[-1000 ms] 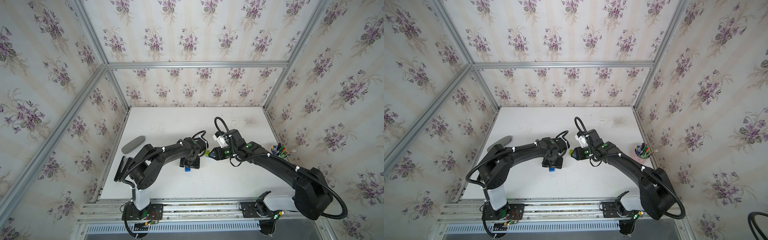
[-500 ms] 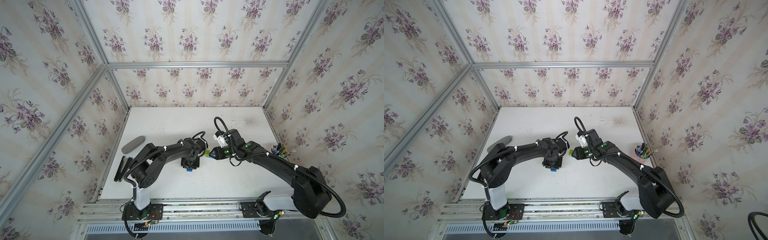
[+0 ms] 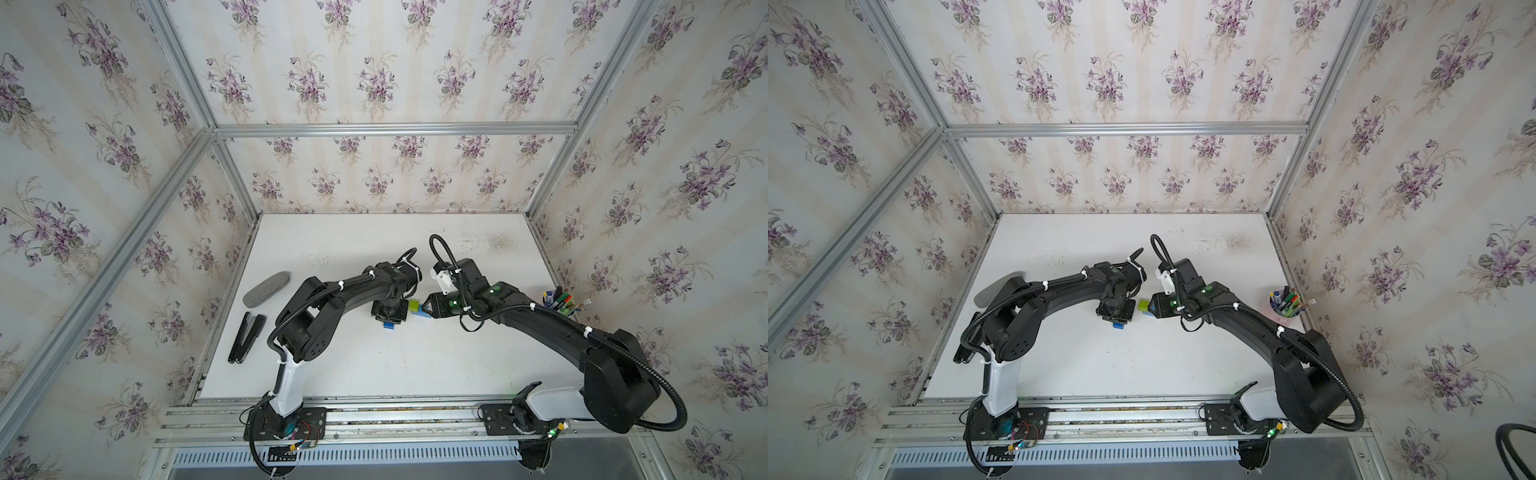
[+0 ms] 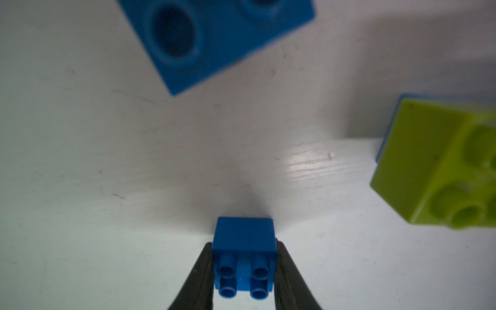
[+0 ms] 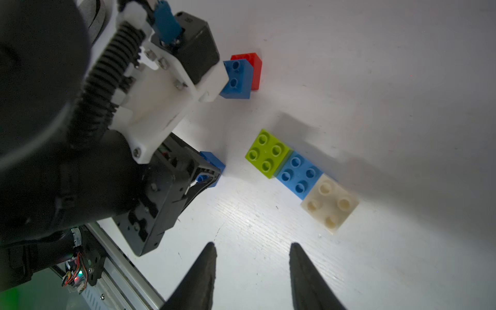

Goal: Assemble the letter y with lego
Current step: Adjust the lego brick at the center of the board, then pick up the lego brick from the center of the board.

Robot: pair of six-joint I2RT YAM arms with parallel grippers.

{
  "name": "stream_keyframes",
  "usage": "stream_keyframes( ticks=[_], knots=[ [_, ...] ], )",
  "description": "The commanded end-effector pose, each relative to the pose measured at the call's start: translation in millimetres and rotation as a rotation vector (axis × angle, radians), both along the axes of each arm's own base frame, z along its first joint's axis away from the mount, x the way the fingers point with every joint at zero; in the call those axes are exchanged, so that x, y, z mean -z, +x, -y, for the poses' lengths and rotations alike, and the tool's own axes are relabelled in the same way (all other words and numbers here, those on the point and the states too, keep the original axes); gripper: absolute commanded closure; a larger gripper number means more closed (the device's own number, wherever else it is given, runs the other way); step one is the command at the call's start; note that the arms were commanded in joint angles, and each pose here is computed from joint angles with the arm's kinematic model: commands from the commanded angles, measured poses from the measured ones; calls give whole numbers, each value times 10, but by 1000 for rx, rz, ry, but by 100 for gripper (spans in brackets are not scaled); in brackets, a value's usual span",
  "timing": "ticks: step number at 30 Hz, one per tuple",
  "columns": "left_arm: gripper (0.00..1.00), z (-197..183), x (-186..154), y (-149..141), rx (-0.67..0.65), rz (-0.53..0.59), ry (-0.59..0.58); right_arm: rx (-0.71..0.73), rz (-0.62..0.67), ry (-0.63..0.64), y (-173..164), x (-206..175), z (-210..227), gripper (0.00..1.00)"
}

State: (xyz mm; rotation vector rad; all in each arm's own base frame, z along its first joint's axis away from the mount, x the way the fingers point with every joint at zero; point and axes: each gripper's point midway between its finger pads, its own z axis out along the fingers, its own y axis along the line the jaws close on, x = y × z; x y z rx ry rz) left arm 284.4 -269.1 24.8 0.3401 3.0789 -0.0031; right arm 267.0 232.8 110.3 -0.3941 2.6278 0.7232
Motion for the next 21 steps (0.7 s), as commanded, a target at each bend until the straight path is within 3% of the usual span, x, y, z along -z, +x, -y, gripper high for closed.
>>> stream_keyframes(
  ticks=[1, 6, 21],
  knots=[
    [58, -31, 27, -3, 57, -23, 22, 55, 15, -17, 150, -11, 49, 51],
    [40, -42, -22, -5, 65, -19, 19, 123, 1, -19, 429, 15, 111, 44],
    [36, -269, -117, -232, 54, -21, 33, 102, -145, -4, 662, 437, -38, 39]
  ],
)
